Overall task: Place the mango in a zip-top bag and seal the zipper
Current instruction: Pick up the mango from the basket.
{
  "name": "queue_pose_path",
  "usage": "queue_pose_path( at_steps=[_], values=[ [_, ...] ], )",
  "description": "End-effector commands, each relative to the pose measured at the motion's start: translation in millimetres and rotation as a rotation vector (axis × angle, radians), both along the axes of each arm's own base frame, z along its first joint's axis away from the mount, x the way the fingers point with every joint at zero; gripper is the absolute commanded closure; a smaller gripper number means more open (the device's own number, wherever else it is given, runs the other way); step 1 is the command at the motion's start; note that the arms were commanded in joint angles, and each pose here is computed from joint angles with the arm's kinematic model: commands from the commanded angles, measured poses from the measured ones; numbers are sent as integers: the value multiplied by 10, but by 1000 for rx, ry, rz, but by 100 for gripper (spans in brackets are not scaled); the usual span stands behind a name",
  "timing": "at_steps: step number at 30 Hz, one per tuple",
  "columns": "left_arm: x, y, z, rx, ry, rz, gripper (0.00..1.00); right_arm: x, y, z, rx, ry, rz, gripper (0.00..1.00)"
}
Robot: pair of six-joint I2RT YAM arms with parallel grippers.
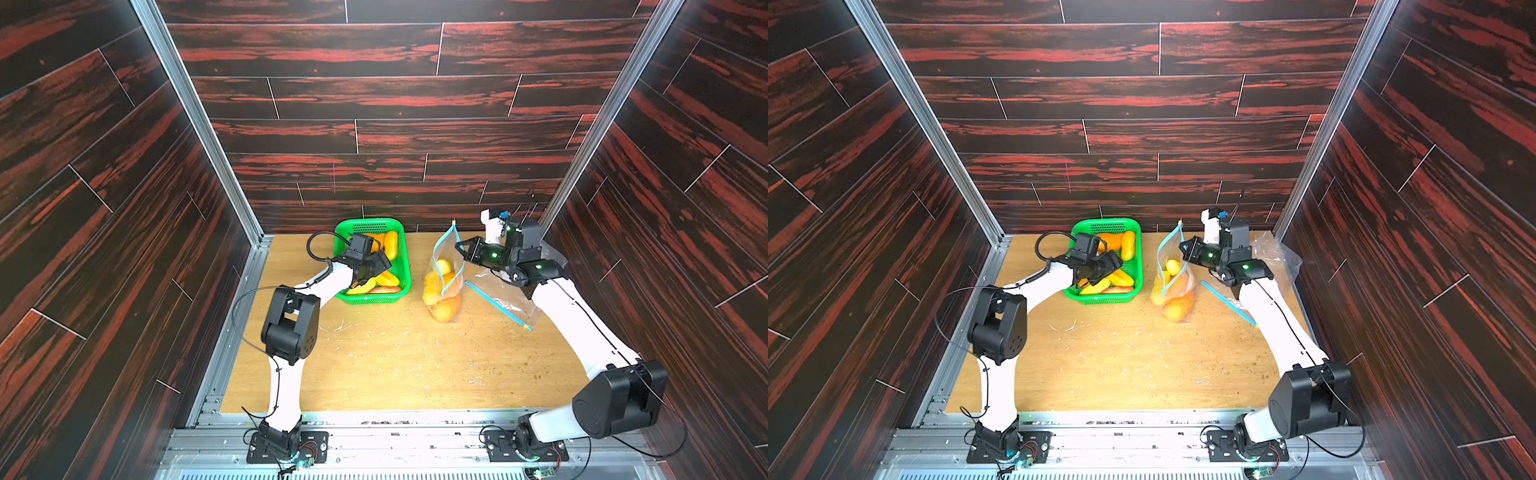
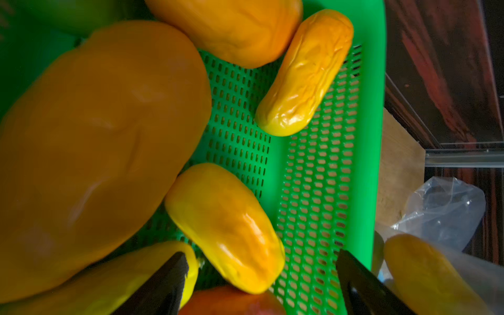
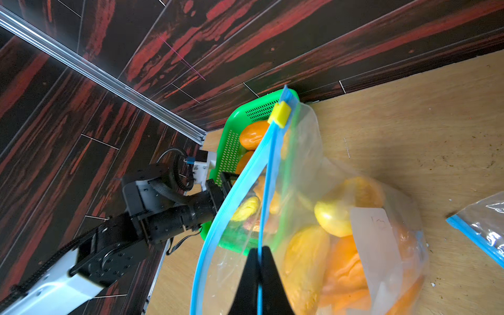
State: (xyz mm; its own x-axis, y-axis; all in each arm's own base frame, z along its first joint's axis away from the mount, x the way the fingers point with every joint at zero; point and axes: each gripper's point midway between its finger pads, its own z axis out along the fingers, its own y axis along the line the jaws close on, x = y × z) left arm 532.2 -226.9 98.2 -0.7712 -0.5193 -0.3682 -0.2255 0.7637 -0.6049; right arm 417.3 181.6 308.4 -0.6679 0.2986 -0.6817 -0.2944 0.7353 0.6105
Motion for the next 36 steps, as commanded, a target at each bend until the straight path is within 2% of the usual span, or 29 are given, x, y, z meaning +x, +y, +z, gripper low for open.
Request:
queue_pose_path(
  at_steps=[1, 13, 20, 23, 27, 31, 36],
  values=[
    [1, 3, -218, -7, 86, 33, 14, -59, 28, 42, 4, -16, 25, 100],
    [163, 36, -546, 105, 147, 36, 16, -60, 30, -11, 2, -13, 29, 100],
    [255, -17, -464, 95, 112, 17, 48, -68, 40, -14, 8, -12, 33, 100],
    [287, -36, -215, 82, 59, 9, 57, -65, 48, -15, 13, -10, 35, 100],
    [295, -39, 385, 42, -78, -2, 64, -33, 54, 14, 30, -14, 27, 100],
    [207, -33, 1165, -50, -289, -2, 68, -37, 165, 55, 89, -6, 76, 100],
    [-195, -137, 2130, -178, -603, -66, 70, 8, 259, 62, 121, 5, 99, 100]
  ],
)
